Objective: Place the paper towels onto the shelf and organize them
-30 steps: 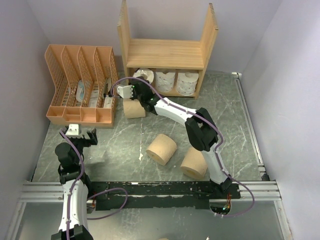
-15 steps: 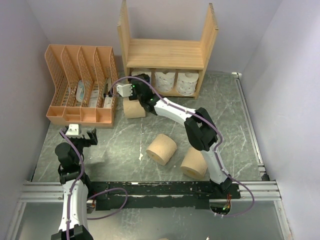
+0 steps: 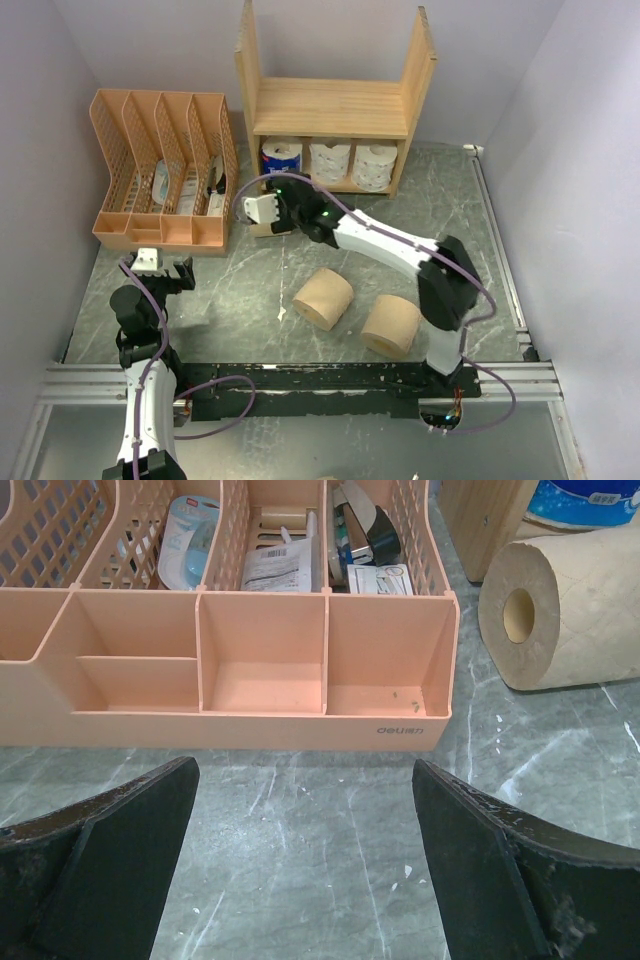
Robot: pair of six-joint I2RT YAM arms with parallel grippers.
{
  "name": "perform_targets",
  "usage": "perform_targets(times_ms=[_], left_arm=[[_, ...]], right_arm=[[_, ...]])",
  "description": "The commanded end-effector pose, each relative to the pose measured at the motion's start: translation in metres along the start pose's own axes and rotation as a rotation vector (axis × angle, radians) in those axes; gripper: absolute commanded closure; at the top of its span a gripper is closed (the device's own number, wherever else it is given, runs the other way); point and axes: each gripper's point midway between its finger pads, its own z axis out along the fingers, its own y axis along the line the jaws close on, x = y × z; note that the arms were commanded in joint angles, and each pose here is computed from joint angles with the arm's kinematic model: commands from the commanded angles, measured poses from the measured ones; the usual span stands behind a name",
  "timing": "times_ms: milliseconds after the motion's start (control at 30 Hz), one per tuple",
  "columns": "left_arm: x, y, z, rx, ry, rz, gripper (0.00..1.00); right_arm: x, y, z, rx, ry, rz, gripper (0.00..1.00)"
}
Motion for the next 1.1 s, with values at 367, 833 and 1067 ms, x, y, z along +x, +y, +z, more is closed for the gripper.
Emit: perform_targets(times_ms=[367,833,1067], left_arm=[[0.034,-0.002,-0.004,0.004,0.058,-0.019,0.0],[0.034,-0.002,-0.004,0.005,0.058,-0.019,0.0],[0.034,-0.002,-0.004,0.005,0.059,-0.019,0.0]], right_arm=[[0.015,0.124,-0.163,-0.95,-0.175,0.773,0.0],[0.055,0.174,-0.171,-1.188,-0.138,1.226,0.02],[0.049,0.179,-0.156,-1.238,-0.162,1.245,0.1]])
